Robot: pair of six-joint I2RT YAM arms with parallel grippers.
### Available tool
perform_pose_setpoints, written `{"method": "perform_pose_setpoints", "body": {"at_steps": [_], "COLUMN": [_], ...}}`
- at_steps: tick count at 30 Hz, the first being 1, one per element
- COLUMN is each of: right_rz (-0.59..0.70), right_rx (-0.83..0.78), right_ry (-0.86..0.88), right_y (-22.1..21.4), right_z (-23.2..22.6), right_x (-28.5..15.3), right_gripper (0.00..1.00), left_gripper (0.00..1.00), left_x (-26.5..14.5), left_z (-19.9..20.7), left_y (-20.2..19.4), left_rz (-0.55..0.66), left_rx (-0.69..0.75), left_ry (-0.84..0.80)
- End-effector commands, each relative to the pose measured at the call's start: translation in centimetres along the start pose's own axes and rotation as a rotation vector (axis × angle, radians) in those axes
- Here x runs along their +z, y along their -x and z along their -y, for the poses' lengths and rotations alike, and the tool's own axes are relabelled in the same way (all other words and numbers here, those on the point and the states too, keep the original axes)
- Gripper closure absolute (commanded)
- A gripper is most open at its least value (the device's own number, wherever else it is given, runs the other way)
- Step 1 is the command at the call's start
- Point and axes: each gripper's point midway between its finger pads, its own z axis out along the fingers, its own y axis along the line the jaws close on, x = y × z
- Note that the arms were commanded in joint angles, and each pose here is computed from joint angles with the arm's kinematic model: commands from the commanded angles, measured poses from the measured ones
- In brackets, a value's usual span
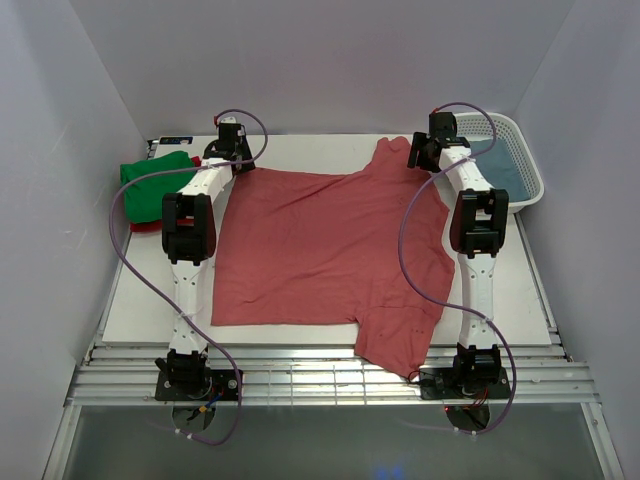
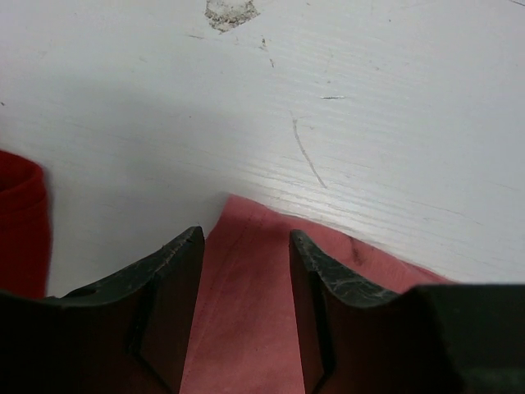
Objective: Fold and stack the t-shirts
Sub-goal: Grap the side of the flattened tshirt furthest away from the robot with both arms
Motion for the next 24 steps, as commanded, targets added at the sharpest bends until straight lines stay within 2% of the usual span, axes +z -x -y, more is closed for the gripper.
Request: {"method": "perform_pose_setpoints", "body": {"at_steps": [1,8,12,15,16,18,19,22,24], "right_rz": [0.007,0.021,-0.027,-0.074,-0.083,-0.089,-0.087,-0.066,-0.051], "right_rx": [0.039,0.045,0.075,0.082,0.083,0.082,0.082,0.08,0.08], "right_ry": [-0.062,-0.028,0.026,0.066,0.072,0.074,0.075,0.078,0.08], "right_y": [0.2,0.7,-0.6,-2.0,-2.3,-2.5,-2.5,-2.1,-1.5], "right_z": [2.7,2.0,1.2,0.5,0.4,0.4,0.4,0.3,0.3], "right_x": [1.5,1.7,2.1,2.2,2.2,1.9,1.8,1.5,1.1], "right_gripper": [0.27,0.22,0.23,0.39,0.5,0.6,0.68,0.81,0.85], "left_gripper": [0.44,0.55,0.68,0.81,0.82,0.82,0.82,0.84,0.84], "left_x": [-0.2,-0.1,0.1,0.1,0.1,0.0,-0.1,-0.3,-0.6], "left_z": [0.5,1.0,1.0,0.7,0.7,0.5,0.5,0.5,0.4], "left_y": [1.3,0.5,-0.8,-1.6,-1.9,-2.1,-2.1,-1.8,-1.3], "left_rz": [0.03,0.004,-0.041,-0.068,-0.075,-0.082,-0.084,-0.079,-0.067], "left_rx": [-0.029,-0.04,-0.047,-0.061,-0.062,-0.062,-0.06,-0.061,-0.062], "left_ry": [-0.037,-0.064,-0.066,-0.052,-0.051,-0.044,-0.042,-0.04,-0.034]}}
